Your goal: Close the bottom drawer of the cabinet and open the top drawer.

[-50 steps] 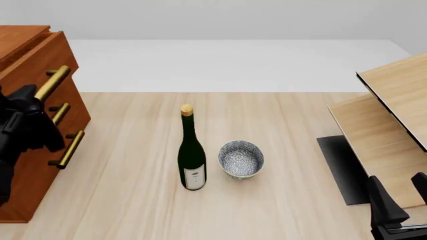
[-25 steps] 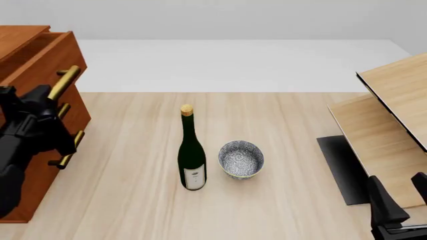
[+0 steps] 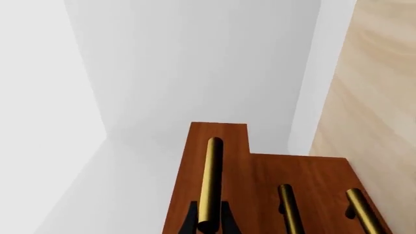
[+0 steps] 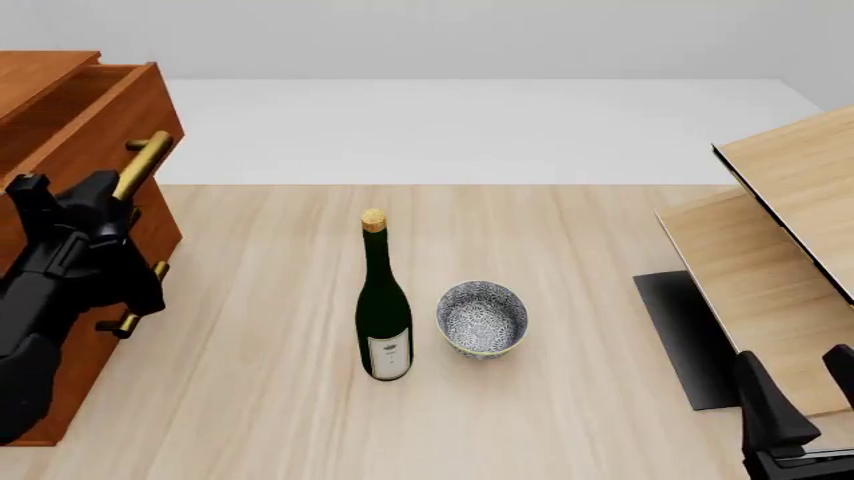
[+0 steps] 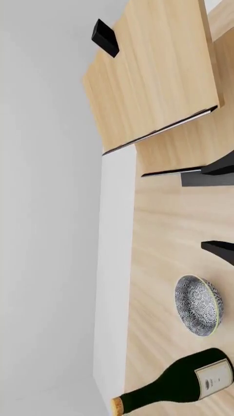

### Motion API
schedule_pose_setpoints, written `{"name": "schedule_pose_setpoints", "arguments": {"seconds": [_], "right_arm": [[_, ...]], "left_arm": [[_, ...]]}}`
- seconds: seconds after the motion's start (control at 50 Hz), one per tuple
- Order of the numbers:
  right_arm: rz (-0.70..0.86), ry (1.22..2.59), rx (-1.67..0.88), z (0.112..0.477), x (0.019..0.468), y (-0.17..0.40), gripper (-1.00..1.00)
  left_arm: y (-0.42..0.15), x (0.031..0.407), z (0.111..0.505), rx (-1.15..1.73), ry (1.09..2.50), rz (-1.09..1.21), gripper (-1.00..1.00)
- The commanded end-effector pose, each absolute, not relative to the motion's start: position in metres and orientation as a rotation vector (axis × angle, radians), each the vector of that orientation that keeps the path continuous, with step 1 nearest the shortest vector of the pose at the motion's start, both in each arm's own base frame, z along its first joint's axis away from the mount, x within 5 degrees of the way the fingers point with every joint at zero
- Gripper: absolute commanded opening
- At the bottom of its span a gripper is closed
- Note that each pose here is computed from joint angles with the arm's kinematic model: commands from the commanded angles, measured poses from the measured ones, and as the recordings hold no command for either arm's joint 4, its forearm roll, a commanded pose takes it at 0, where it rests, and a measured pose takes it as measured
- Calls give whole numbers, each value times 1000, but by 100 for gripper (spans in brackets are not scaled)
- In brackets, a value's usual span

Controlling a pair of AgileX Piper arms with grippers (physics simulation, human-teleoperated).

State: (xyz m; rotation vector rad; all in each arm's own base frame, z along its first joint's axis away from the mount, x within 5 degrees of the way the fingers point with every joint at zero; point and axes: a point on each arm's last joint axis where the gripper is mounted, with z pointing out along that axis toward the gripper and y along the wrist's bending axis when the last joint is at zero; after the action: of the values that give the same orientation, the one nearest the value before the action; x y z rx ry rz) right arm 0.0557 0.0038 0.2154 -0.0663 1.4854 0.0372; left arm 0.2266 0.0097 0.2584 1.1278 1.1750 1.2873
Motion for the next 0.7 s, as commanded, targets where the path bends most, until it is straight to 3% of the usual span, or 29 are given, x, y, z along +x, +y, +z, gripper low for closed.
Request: {"name": "schedule_pose_setpoints", "arguments": {"seconds": [0.02, 0.28, 0.3, 0.7], "right_arm": [[38, 1485, -65, 215, 56, 4, 100], [39, 1485, -66, 216, 56, 4, 100], [39, 1485, -66, 216, 56, 4, 100], [38, 1486, -65, 217, 57, 4, 100]], "left_arm": [[3, 222, 259, 1138, 1133, 1283, -100], [4, 221, 264, 1123, 1141, 1271, -100], [3, 221, 263, 1125, 1140, 1270, 100], [3, 224, 259, 1132, 1143, 1267, 100]]}}
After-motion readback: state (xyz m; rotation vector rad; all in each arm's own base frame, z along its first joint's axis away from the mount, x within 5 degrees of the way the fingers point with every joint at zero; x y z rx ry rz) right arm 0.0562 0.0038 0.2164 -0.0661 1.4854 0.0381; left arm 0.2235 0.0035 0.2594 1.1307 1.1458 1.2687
